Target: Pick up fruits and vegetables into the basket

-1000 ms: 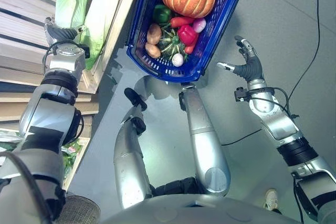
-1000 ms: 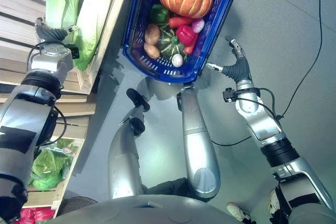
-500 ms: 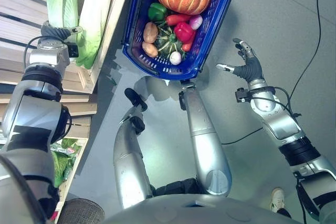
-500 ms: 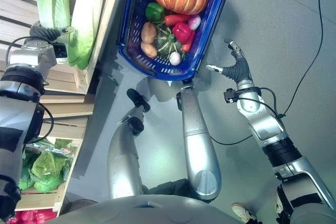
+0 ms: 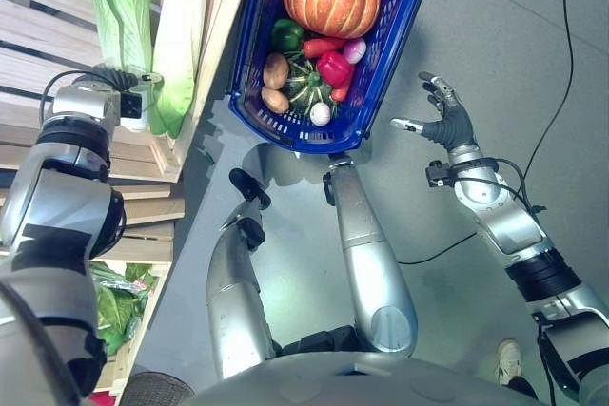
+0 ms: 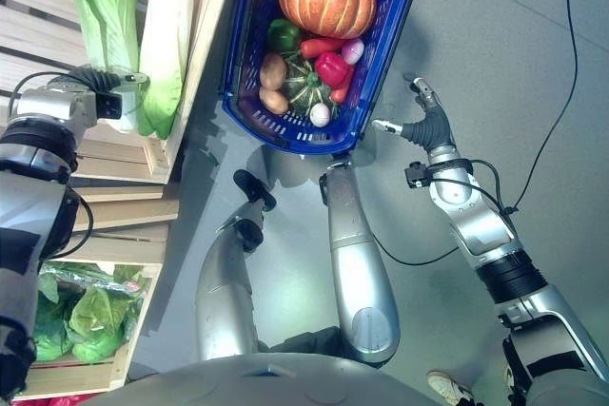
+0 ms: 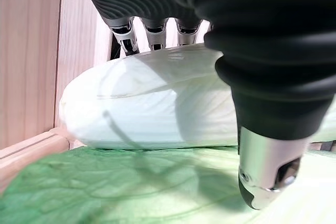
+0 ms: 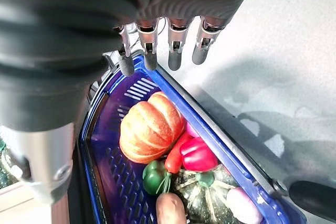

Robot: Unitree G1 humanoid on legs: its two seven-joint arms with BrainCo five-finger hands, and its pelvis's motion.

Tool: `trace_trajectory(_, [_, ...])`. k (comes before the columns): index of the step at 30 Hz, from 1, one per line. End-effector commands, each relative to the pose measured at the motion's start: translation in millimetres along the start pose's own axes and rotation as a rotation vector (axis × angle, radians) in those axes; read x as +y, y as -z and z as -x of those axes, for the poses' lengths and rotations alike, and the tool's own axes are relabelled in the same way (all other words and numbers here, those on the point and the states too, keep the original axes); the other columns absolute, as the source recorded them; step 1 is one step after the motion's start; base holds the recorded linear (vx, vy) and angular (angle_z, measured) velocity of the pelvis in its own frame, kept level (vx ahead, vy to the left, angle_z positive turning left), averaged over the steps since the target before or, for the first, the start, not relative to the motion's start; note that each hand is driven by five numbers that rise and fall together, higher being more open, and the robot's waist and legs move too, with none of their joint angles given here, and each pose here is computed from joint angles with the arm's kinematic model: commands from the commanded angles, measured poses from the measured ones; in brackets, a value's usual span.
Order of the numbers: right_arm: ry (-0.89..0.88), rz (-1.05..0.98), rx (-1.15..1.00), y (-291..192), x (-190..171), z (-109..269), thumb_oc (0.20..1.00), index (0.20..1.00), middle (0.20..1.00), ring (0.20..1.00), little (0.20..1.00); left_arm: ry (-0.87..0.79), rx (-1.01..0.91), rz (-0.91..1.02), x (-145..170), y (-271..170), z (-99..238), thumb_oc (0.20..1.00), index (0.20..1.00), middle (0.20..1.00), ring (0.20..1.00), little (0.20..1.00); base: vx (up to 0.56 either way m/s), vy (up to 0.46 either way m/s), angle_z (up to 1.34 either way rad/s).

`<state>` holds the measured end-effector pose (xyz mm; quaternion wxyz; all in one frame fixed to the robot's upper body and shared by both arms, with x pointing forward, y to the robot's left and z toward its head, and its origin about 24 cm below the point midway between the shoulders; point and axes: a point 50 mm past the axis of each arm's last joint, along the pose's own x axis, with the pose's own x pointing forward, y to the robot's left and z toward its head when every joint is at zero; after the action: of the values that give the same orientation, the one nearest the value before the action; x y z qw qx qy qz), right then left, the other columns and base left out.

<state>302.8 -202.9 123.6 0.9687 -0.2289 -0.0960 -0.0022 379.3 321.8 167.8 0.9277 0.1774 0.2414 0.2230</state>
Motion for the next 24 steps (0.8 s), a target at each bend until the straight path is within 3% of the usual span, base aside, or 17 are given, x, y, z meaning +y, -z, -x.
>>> trace_trajectory(1, [-0.001, -0.047, -0.084, -18, 1, 1, 1.000, 1.000, 1.000, 1.000, 1.000, 0.313, 0.125, 0.082, -99, 50, 4, 0.200, 0.200, 0.200, 0.200, 0.200, 0.00, 0.000, 0.00])
trace_trajectory(12, [0.025, -0.056, -0.117, -15, 0, 14, 1.000, 1.000, 1.000, 1.000, 1.000, 0.237, -0.049, 0.362, -96, 38, 6, 0.200, 0.200, 0.200, 0.200, 0.200, 0.00, -0.002, 0.02])
trace_trajectory(17, [0.008, -0.048, -0.198, -23, -3, 19, 1.000, 1.000, 1.000, 1.000, 1.000, 0.134, -0.151, 0.455, -80, 43, 6, 0.200, 0.200, 0.200, 0.200, 0.200, 0.00, -0.002, 0.12])
trace_trajectory(24, [-0.033, -0.068, -0.325, -44, -9, 21, 1.000, 1.000, 1.000, 1.000, 1.000, -0.009, -0.312, 0.400, -60, 45, 10, 0.200, 0.200, 0.200, 0.200, 0.200, -0.01, -0.006, 0.08])
